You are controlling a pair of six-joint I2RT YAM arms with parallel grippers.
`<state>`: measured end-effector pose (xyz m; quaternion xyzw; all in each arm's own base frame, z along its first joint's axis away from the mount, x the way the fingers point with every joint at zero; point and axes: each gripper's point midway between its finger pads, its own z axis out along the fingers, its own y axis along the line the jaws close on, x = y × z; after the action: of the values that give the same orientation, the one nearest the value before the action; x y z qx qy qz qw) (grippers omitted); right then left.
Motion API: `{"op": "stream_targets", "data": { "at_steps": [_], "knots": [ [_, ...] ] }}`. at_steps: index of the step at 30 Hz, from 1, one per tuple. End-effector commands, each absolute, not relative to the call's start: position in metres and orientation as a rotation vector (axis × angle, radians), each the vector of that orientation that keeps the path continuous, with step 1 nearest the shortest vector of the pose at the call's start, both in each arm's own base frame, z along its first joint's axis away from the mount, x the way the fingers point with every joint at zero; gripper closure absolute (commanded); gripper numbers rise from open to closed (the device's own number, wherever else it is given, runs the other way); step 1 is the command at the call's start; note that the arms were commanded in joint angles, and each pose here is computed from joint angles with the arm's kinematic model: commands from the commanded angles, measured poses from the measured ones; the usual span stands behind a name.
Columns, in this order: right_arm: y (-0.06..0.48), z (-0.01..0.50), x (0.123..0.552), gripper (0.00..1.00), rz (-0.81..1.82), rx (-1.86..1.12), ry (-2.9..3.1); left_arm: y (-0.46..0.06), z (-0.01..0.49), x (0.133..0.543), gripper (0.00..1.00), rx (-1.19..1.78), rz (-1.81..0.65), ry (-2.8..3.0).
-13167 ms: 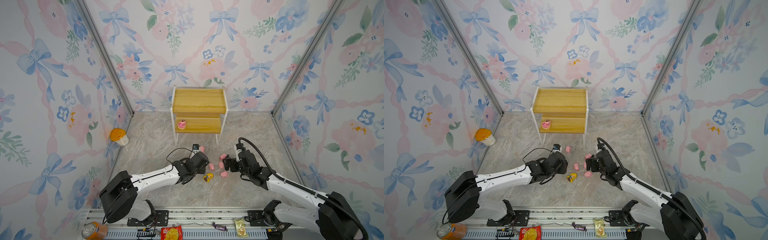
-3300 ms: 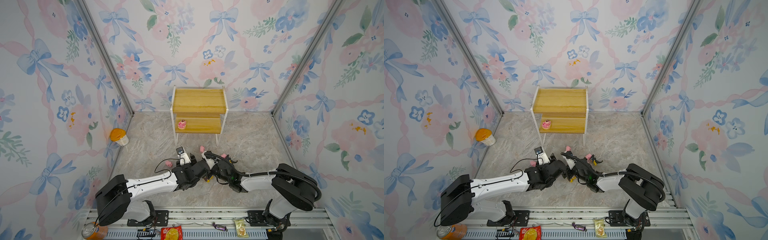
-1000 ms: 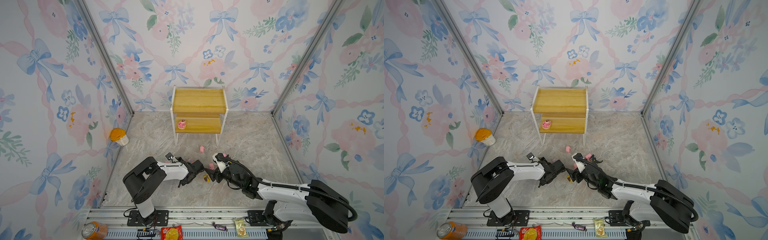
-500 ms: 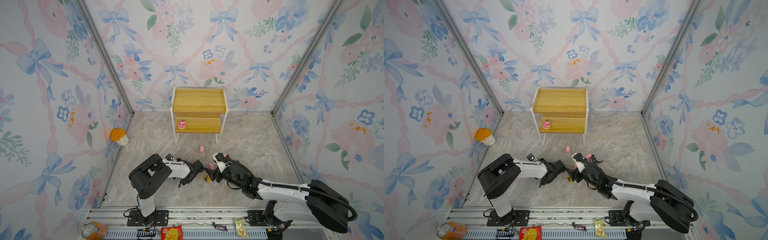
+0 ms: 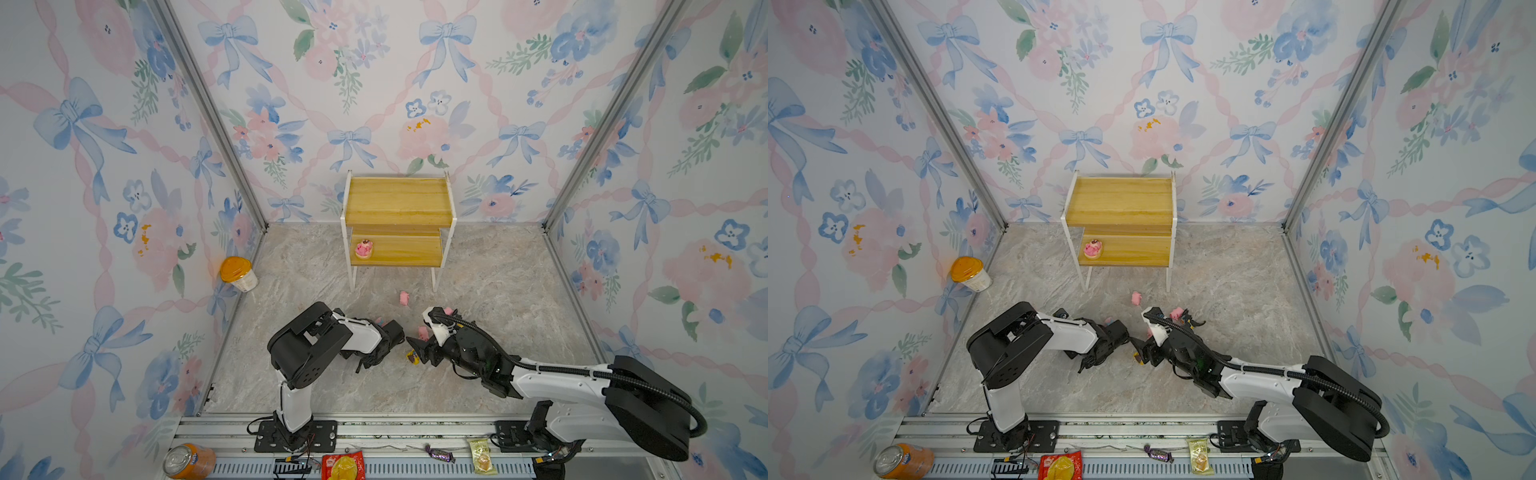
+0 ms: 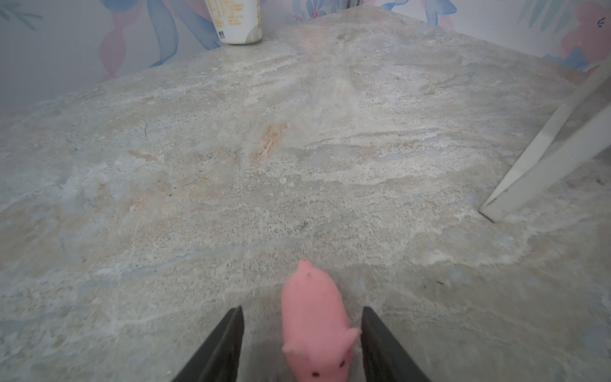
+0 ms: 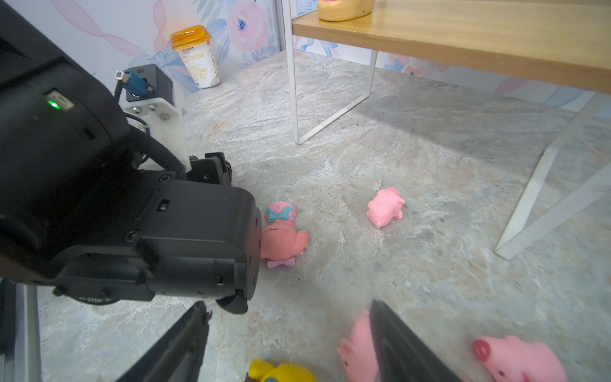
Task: Organize plastic toys on shelves
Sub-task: Pick up the plastic toy from the middle-left of the table.
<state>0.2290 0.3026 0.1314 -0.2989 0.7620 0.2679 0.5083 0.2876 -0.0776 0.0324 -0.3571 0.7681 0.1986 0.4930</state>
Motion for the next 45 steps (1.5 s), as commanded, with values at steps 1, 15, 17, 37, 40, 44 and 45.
{"op": "stream_targets", "data": {
  "at_steps": [1, 15, 17, 37, 40, 44, 45],
  "knots": [
    [0.309, 0.133, 0.226, 0.21, 0.669, -0.733, 1.821, -0.079, 0.03, 0.292, 0.43, -0.876, 0.495, 1.861],
    [0.312, 0.132, 0.223, 0.22, 0.687, -0.748, 1.816, -0.082, 0.025, 0.298, 0.47, -0.857, 0.514, 1.874],
    [0.312, 0.132, 0.223, 0.22, 0.688, -0.749, 1.815, -0.081, 0.024, 0.299, 0.47, -0.859, 0.516, 1.875],
    [0.315, 0.129, 0.221, 0.23, 0.692, -0.766, 1.814, -0.081, 0.024, 0.308, 0.76, -0.797, 0.539, 1.886],
    [0.313, 0.132, 0.22, 0.23, 0.695, -0.759, 1.805, -0.081, 0.027, 0.308, 0.77, -0.785, 0.542, 1.887],
    [0.312, 0.136, 0.22, 0.23, 0.701, -0.744, 1.799, -0.078, 0.035, 0.306, 0.77, -0.774, 0.54, 1.884],
    [0.312, 0.137, 0.22, 0.22, 0.705, -0.742, 1.794, -0.077, 0.037, 0.305, 0.77, -0.767, 0.541, 1.885]
  ]
}}
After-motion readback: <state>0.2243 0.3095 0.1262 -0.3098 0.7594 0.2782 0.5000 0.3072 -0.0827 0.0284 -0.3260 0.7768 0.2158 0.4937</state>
